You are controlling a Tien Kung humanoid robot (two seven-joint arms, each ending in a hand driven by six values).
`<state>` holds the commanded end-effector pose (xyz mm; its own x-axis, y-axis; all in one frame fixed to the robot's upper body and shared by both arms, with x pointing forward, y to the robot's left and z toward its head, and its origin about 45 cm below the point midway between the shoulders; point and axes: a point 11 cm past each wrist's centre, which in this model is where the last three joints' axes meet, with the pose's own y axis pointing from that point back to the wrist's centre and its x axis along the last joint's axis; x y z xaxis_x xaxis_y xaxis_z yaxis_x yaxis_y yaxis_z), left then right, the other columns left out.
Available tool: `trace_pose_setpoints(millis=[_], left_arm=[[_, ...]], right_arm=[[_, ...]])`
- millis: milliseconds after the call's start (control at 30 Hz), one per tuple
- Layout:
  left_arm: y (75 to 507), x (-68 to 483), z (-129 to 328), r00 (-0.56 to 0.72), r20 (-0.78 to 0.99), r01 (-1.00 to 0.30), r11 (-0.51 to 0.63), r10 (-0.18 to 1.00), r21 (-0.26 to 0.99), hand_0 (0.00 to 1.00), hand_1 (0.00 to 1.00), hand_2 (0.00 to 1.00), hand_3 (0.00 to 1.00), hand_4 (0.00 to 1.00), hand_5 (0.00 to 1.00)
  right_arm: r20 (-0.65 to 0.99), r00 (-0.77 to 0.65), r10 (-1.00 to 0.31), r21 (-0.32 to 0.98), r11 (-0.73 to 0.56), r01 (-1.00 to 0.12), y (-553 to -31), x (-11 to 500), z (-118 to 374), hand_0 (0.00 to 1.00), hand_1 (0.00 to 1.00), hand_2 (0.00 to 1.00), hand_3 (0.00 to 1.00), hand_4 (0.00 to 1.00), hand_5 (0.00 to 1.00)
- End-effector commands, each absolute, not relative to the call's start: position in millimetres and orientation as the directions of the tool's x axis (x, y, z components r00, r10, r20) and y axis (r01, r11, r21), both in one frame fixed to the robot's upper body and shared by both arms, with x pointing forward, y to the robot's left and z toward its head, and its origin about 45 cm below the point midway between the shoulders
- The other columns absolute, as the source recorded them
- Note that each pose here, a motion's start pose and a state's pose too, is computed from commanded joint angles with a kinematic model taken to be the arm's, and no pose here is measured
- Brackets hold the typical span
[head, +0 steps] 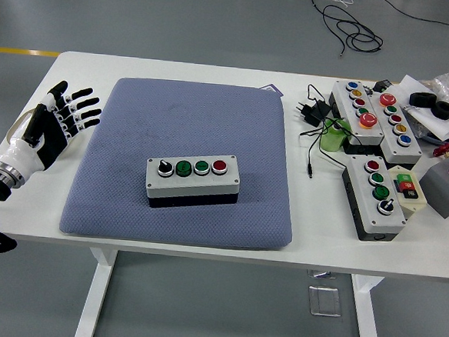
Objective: Pick up the button,place it on the desk,press the button,press the button
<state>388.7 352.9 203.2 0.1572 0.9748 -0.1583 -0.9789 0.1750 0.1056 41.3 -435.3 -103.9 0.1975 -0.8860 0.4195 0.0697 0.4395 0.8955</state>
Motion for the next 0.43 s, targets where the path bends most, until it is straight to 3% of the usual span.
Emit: trace_pose_setpoints(millis=[433], left_arm=[[357.7,387.7,201.2,0.137,-0.145,-0.980,0.156,0.980,0.126,0.797,0.801,0.840,0.830,0.700,0.998]], right_arm=[[0.419,0.196,-0.887,0.896,0.438,0.067,-434.7,42.1,-104.1,0.628,0.532,0.626,0.563,0.302,0.230]])
